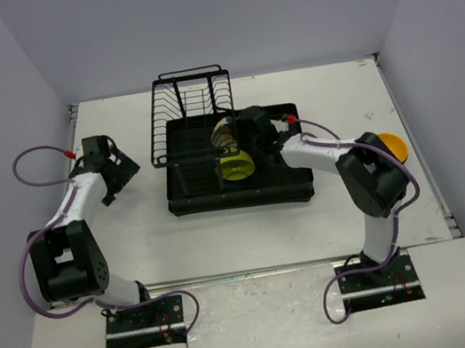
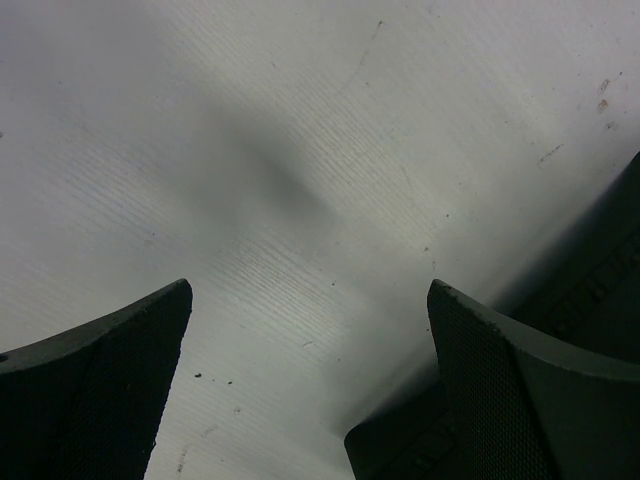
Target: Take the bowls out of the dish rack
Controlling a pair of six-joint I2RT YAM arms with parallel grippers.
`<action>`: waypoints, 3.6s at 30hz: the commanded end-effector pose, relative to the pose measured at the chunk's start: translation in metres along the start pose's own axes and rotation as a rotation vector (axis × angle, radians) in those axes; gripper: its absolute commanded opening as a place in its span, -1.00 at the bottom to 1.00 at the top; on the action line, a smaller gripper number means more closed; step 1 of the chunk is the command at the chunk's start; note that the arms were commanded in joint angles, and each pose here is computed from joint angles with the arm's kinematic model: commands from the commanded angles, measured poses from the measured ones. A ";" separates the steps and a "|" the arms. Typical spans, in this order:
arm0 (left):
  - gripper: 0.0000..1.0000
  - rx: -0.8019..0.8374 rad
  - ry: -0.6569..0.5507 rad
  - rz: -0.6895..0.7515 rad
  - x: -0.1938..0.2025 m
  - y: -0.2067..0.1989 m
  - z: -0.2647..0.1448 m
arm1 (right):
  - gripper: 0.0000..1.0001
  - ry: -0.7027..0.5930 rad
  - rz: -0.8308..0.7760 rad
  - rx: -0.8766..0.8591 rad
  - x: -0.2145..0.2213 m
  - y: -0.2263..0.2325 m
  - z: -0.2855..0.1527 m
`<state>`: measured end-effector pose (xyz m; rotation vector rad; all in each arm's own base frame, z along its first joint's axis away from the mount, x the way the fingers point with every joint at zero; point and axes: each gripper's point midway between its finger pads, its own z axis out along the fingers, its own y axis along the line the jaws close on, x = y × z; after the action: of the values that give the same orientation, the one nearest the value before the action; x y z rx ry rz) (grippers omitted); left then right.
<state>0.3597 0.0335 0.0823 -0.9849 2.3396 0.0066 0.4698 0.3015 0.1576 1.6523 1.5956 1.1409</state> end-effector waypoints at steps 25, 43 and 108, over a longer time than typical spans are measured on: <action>1.00 0.007 -0.032 0.004 -0.015 -0.005 0.003 | -1.00 0.192 0.369 -0.362 -0.025 0.068 -0.037; 1.00 0.026 -0.039 -0.005 -0.020 -0.011 -0.001 | -1.00 0.244 0.233 -0.482 -0.047 0.136 -0.071; 1.00 -0.004 -0.022 -0.004 -0.031 -0.019 0.030 | -1.00 -0.070 -1.112 1.244 -0.392 -0.140 -0.196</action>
<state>0.3959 0.0344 0.0614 -0.9688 2.3799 0.0043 0.2423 -0.0871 0.0476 0.9047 2.8489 -0.5923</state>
